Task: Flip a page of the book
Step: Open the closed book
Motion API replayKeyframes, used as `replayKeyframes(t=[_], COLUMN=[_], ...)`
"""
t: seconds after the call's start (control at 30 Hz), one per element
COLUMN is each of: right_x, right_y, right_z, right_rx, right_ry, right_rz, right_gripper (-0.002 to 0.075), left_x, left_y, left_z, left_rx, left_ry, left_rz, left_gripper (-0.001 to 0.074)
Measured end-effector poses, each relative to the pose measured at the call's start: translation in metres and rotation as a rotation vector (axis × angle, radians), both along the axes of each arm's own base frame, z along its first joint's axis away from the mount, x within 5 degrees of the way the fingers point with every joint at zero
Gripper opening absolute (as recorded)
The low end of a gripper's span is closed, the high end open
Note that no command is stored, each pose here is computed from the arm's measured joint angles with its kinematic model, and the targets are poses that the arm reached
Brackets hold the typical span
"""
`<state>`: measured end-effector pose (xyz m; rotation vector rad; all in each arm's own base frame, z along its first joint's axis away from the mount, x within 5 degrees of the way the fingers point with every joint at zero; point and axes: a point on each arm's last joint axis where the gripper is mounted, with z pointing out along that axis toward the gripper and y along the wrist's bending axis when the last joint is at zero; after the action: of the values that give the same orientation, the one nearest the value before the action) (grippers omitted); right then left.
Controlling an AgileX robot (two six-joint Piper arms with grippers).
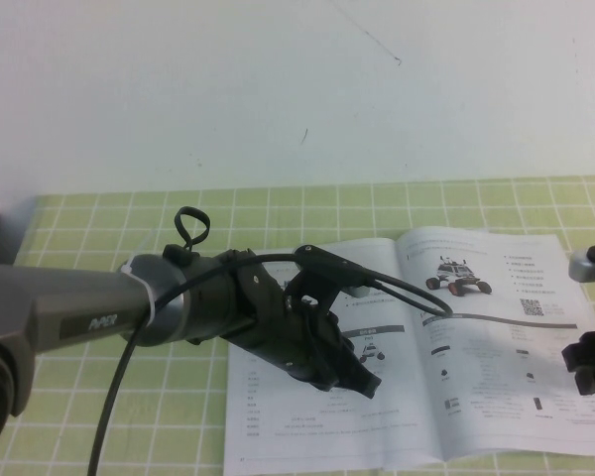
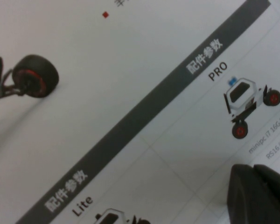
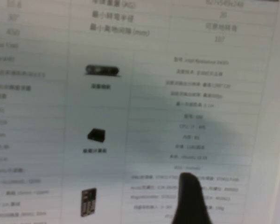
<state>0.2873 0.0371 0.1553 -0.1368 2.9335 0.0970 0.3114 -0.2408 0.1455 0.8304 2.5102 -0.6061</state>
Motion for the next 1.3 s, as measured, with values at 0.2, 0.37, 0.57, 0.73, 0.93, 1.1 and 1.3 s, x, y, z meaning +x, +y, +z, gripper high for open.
replayKeyframes(t=[0.2, 0.37, 0.57, 0.73, 0.93, 1.1, 1.3], right_x=[0.003, 0.005, 0.006, 0.007, 0.008, 0.008, 0.009], right_y=[-0.004, -0.003, -0.003, -0.003, -0.002, -0.001, 0.007], right_z=[-0.006, -0.014, -0.02, -0.021, -0.024, -0.024, -0.023], right_rx=[0.003, 0.008, 0.006, 0.011, 0.029, 0.056, 0.145], right_ry=[0.002, 0.029, 0.045, 0.049, 0.058, 0.061, 0.057], right_rz=[-0.025, -0.033, -0.037, -0.052, -0.082, -0.091, -0.08], right_gripper=[0.0441, 0.044, 0.044, 0.0439, 0.0416, 0.0409, 0.0408], left_x=[0.0, 0.0, 0.0, 0.0, 0.0, 0.0, 0.0], left_y=[0.0, 0.0, 0.0, 0.0, 0.0, 0.0, 0.0], left_z=[0.0, 0.0, 0.0, 0.0, 0.0, 0.0, 0.0], left_rx=[0.0, -0.002, -0.002, -0.002, -0.002, -0.002, -0.002], left_ry=[0.0, 0.005, 0.005, 0.005, 0.005, 0.005, 0.005], left_rz=[0.0, 0.004, 0.003, 0.003, 0.003, 0.005, 0.005], left_gripper=[-0.0004, -0.0004, -0.0004, -0.0004, -0.0004, -0.0004, -0.0004])
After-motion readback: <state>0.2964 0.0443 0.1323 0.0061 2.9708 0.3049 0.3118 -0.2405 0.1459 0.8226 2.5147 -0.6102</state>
